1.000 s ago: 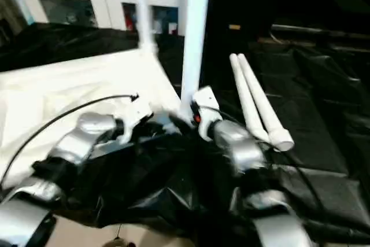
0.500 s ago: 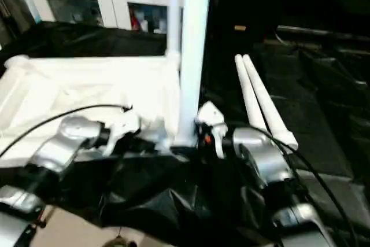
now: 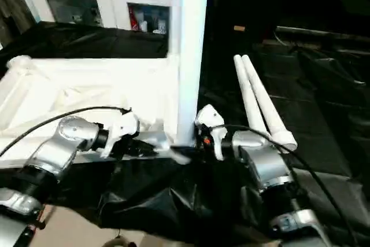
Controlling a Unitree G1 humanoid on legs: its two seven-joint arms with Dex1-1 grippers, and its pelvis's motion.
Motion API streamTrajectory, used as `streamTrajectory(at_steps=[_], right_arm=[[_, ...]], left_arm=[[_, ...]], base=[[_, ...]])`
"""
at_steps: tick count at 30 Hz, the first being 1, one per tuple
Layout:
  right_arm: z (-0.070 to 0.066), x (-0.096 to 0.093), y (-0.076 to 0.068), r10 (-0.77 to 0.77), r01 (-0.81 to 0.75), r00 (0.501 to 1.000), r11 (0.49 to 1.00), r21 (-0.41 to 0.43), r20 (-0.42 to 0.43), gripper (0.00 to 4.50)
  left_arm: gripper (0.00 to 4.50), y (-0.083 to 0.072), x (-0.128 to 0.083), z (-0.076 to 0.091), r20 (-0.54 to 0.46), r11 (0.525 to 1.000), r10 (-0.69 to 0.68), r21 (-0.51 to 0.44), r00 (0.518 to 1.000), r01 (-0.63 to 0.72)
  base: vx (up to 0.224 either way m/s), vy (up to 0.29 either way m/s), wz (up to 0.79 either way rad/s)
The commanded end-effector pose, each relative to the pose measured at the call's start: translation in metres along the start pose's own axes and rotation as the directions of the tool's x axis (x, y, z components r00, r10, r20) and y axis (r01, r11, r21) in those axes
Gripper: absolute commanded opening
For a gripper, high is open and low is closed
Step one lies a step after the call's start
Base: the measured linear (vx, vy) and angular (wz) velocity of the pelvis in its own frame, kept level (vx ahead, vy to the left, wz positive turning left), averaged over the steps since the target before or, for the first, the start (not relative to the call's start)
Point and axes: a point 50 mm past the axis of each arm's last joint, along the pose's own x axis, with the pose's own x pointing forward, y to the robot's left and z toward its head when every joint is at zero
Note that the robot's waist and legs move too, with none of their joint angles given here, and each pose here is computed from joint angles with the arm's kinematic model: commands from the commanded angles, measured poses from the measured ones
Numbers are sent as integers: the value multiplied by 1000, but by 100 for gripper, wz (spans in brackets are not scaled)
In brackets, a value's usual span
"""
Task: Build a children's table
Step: Rotate leg to tighten
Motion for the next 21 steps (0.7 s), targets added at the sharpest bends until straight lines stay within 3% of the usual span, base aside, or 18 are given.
streamTrajectory(at_steps=[1, 5, 9, 11, 14, 17, 18, 21], right_arm=[[-5, 27, 4, -126, 126, 992, 988, 94, -1, 272], [-3, 43, 7, -210, 204, 978, 962, 183, 16, 272], [2, 62, 13, -267, 261, 964, 947, 189, 11, 272], [6, 68, 15, -269, 262, 963, 953, 152, 23, 272], [10, 71, 19, -235, 229, 971, 967, 115, 40, 342], [12, 69, 19, -191, 185, 980, 977, 110, 51, 350], [11, 65, 18, -152, 149, 987, 987, 61, 44, 377], [10, 56, 18, -72, 71, 996, 997, 27, 46, 377]], left_arm=[[0, 12, 18, 25, 74, 991, 133, -23, 988, -132], [0, 18, 29, 35, 87, 977, 207, -70, 975, -201], [0, 20, 42, 46, 95, 965, 252, -95, 963, -243], [0, 19, 46, 49, 100, 967, 247, -90, 964, -239], [0, 16, 49, 50, 112, 974, 222, -76, 969, -215], [0, 13, 48, 46, 116, 981, 189, -61, 975, -183], [0, 10, 45, 43, 123, 987, 156, -49, 980, -151], [0, 5, 41, 39, 133, 994, 106, -29, 986, -103]], base=[[0, 0, 0], [0, 0, 0], [0, 0, 0], [0, 0, 0], [0, 0, 0], [0, 0, 0], [0, 0, 0], [0, 0, 0]])
